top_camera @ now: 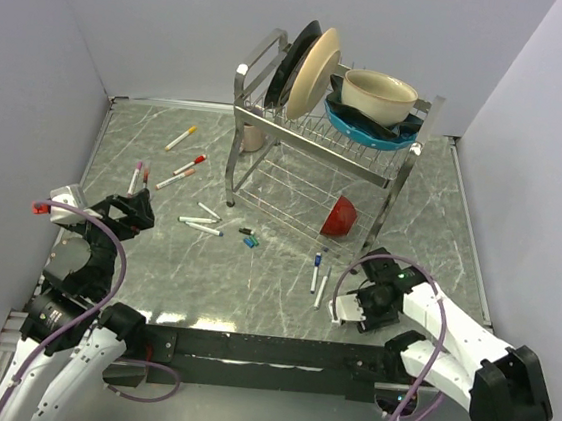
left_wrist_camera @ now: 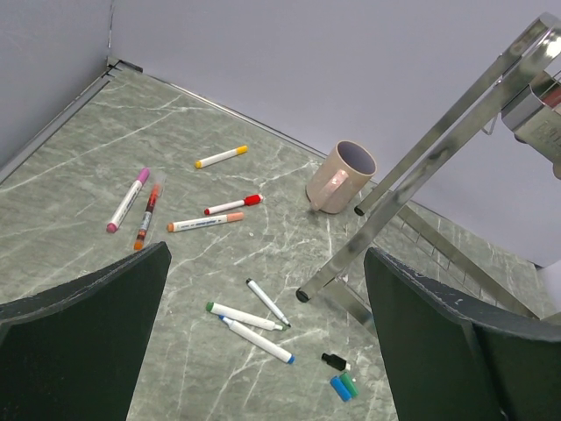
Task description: Open the pen caps
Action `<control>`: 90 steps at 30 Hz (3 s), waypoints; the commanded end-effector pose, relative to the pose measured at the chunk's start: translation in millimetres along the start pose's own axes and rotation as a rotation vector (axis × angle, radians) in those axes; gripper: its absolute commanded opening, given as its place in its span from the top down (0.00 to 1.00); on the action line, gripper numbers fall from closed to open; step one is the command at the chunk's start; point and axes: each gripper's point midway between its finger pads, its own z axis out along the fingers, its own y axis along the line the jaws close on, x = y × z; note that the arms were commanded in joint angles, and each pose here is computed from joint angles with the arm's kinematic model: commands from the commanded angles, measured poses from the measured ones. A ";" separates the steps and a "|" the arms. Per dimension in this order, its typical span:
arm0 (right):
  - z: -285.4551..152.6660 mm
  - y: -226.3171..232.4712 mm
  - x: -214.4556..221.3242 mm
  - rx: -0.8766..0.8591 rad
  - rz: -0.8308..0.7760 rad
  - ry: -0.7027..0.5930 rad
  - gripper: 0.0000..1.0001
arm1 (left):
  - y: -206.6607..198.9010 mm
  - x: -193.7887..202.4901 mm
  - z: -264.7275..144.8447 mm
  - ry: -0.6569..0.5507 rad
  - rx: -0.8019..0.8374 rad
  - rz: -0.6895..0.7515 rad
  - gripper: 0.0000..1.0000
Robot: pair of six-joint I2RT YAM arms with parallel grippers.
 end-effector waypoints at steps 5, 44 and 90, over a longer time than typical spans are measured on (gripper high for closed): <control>13.9 -1.0 -5.2 -0.067 -0.073 -0.033 0.62 | -3.8 -0.2 3.8 0.003 0.010 0.016 0.01; -98.9 -103.3 -267.4 -0.323 0.478 -0.761 1.00 | -73.3 151.2 -67.0 0.674 0.409 -0.537 0.01; -73.7 -107.3 -286.4 -0.611 0.767 -0.773 1.00 | -179.9 278.6 -155.3 0.844 0.554 -0.562 0.21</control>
